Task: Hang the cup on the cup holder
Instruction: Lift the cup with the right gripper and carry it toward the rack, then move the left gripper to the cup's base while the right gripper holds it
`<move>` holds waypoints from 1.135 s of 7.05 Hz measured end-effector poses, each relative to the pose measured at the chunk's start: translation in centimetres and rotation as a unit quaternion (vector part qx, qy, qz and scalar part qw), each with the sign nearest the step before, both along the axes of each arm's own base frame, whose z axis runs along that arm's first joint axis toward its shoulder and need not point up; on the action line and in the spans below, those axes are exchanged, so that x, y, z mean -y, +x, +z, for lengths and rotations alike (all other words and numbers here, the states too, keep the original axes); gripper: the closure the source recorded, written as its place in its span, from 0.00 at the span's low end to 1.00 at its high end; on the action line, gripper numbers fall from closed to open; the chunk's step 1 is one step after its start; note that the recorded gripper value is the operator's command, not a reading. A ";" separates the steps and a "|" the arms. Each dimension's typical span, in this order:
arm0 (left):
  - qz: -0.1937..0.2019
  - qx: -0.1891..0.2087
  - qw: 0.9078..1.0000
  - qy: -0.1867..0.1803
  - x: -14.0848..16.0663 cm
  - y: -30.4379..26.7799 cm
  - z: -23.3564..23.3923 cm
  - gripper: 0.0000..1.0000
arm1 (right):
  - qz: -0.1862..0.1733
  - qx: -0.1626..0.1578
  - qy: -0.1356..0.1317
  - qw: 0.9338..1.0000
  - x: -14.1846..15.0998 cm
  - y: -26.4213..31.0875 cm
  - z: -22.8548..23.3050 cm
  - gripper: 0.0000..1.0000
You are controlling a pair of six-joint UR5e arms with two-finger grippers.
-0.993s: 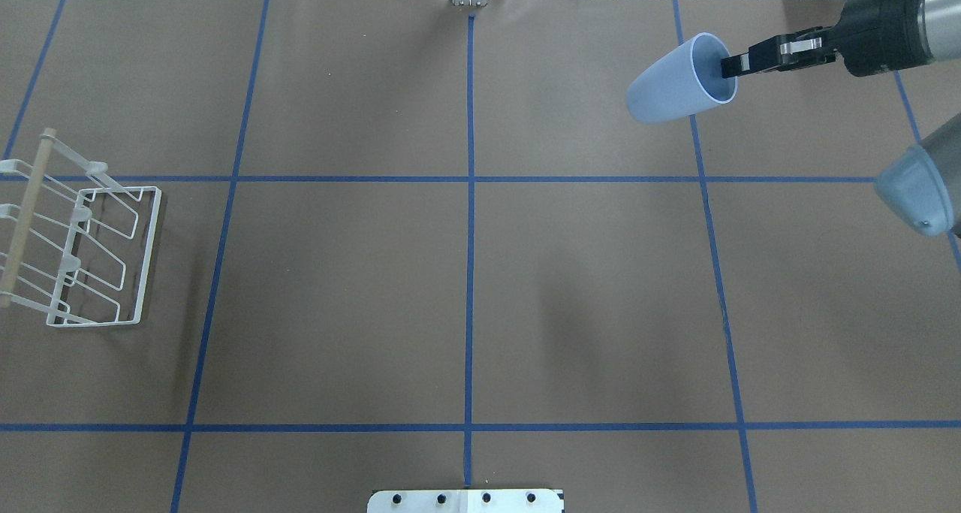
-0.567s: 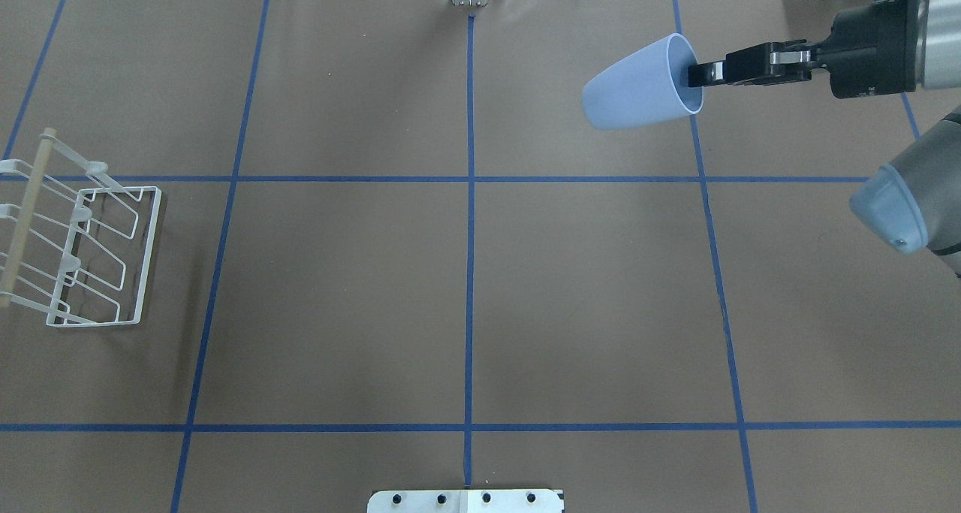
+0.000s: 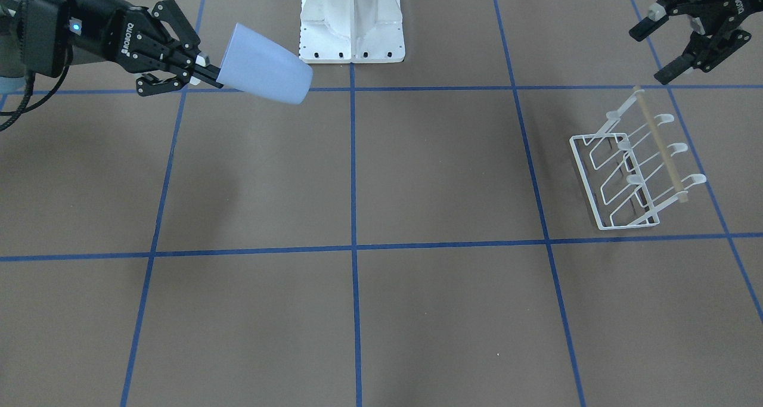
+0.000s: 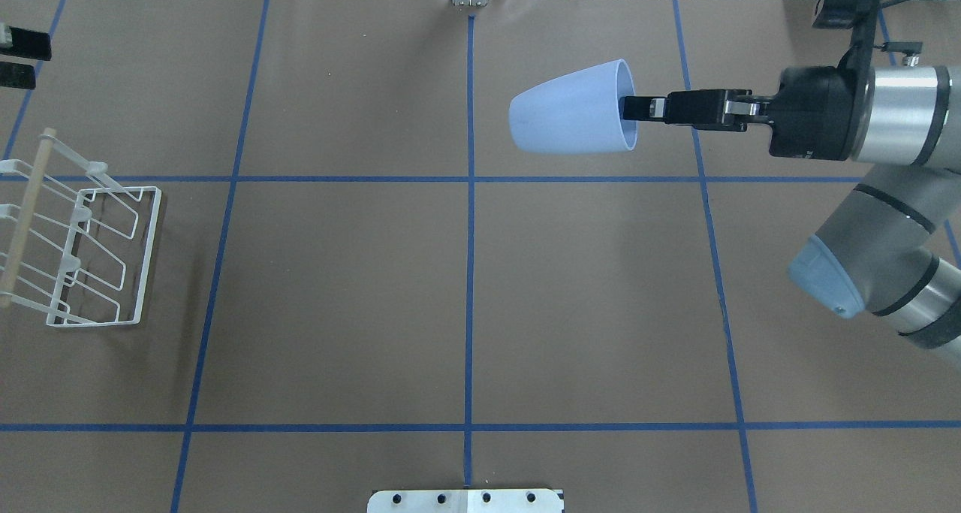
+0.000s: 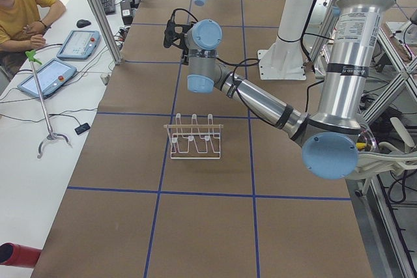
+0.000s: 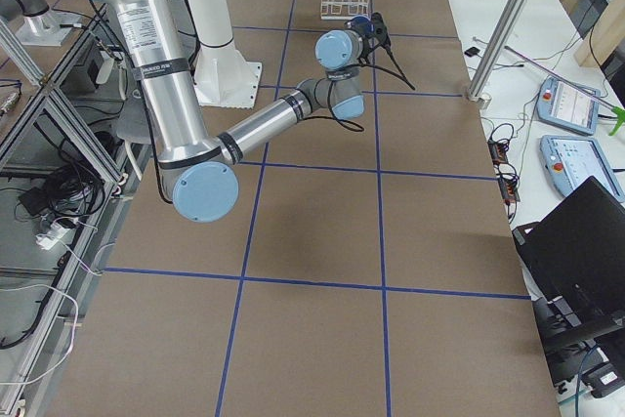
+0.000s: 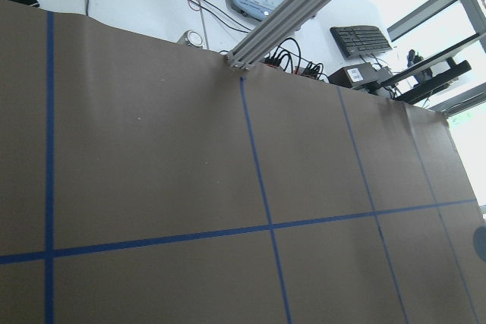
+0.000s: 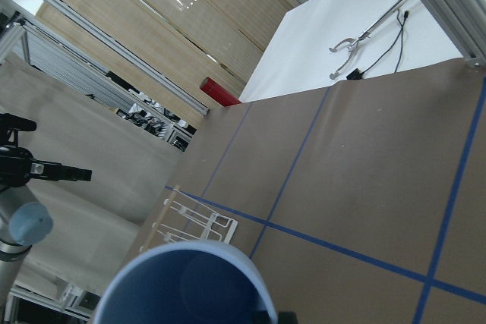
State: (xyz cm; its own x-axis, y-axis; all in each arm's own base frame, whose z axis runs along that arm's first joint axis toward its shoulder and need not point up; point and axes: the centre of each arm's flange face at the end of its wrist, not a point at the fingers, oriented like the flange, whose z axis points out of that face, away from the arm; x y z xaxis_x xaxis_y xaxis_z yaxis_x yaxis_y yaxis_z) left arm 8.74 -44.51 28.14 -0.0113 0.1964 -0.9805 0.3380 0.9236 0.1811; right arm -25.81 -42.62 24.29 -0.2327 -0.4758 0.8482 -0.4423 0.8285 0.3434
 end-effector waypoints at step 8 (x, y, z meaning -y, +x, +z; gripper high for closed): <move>0.067 -0.258 0.960 -0.088 -3.7 8.6 -7.7 0.02 | -0.016 0.210 -0.023 0.977 -8.1 -7.4 -2.6 1.00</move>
